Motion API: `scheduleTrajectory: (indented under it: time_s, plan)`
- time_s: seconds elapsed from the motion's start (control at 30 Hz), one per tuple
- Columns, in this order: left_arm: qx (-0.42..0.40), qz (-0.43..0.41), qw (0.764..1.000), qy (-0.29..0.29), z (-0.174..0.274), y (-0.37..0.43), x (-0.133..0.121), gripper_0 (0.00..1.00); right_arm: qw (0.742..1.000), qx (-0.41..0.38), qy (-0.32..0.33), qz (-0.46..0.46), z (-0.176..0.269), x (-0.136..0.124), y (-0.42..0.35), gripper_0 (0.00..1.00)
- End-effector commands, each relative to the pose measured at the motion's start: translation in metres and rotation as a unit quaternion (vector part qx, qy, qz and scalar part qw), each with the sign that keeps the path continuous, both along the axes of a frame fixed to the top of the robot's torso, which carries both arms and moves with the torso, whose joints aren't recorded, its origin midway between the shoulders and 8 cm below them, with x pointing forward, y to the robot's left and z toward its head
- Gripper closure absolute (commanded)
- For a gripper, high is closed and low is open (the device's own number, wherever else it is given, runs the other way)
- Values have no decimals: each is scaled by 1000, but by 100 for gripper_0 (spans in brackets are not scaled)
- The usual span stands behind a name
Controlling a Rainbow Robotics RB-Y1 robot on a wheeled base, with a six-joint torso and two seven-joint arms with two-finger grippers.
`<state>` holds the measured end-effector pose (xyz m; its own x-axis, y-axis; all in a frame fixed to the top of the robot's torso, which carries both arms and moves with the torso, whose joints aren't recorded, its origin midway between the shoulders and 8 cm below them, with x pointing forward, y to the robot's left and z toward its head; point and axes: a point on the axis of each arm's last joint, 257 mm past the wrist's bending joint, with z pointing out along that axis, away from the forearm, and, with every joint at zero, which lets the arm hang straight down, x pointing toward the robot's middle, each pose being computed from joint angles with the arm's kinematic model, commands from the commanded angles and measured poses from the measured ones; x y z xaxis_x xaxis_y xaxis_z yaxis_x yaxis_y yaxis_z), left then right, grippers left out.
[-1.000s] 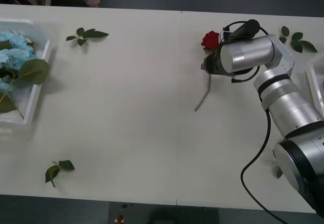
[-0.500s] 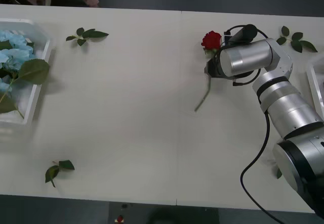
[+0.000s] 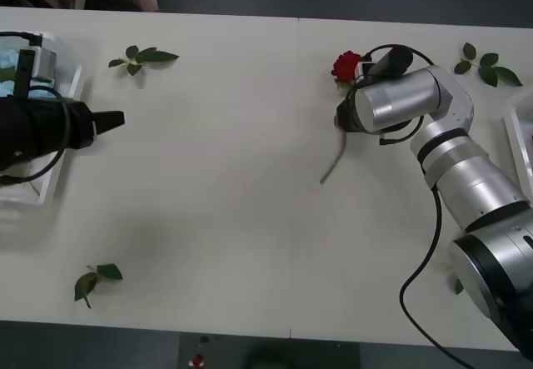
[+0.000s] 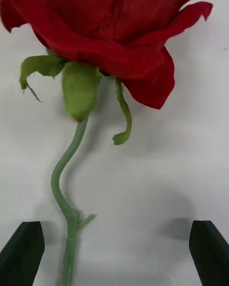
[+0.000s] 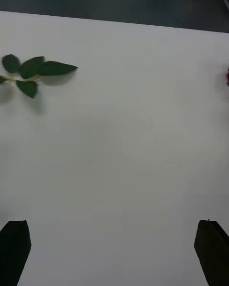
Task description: Put the red flowers into the right box and the blue flowers into the left box
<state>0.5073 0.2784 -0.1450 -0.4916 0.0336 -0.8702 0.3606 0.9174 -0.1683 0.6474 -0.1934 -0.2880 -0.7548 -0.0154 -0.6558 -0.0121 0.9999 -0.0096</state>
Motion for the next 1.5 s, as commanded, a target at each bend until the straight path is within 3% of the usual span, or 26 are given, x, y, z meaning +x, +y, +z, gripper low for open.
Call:
scheduleTrajectory:
  time_s: [0.03, 0.07, 0.13, 0.23, 0.3, 0.33, 0.4, 0.67, 0.8, 1.23, 1.27, 1.3, 1.33, 1.37, 1.5]
  plan:
    - [15, -62, 997, -33, 19, -52, -17, 0, 1000, 16, -19, -2, 18, 10, 19, 19]
    - [18, -73, 997, -34, 18, -61, -20, 0, 1000, 16, -20, 0, 18, 10, 21, 22]
    - [25, -113, 993, -39, 18, -93, -34, 0, 1000, 14, -17, -1, 14, 8, 18, 38]
    - [29, -157, 986, -46, 17, -125, -55, 0, 1000, 13, -17, 1, 12, 7, 18, 76]
    - [35, -176, 982, -53, 20, -138, -65, 0, 1000, 11, -16, 2, 11, 7, 18, 80]
    - [34, -187, 980, -56, 21, -147, -72, 0, 1000, 12, -16, 1, 11, 6, 17, 92]
    - [34, -202, 977, -63, 24, -158, -80, 0, 1000, 10, -16, 3, 11, 6, 18, 98]
    - [31, -247, 965, -87, 26, -185, -106, 0, 1000, 17, -15, 4, 11, 6, 20, 100]
    - [46, -272, 956, -100, 26, -196, -113, 0, 1000, 18, -20, 5, 31, 8, 15, 100]
    - [97, -289, 945, -117, 25, -191, -107, 0, 999, 40, -15, 2, 111, -6, -3, 100]
    - [100, -289, 945, -117, 23, -189, -107, 0, 999, 38, -17, 2, 110, -5, -5, 90]
    - [101, -288, 945, -117, 23, -188, -105, 0, 999, 39, -19, 2, 109, -5, -5, 69]
    - [107, -285, 945, -118, 21, -185, -102, 0, 999, 42, -26, -1, 107, -3, -7, 24]
    - [118, -283, 944, -124, 21, -180, -97, 0, 998, 47, -34, -1, 105, -1, -6, 3]
    - [157, -276, 939, -131, 24, -160, -81, 0, 997, 59, -46, 2, 92, 0, -3, 0]
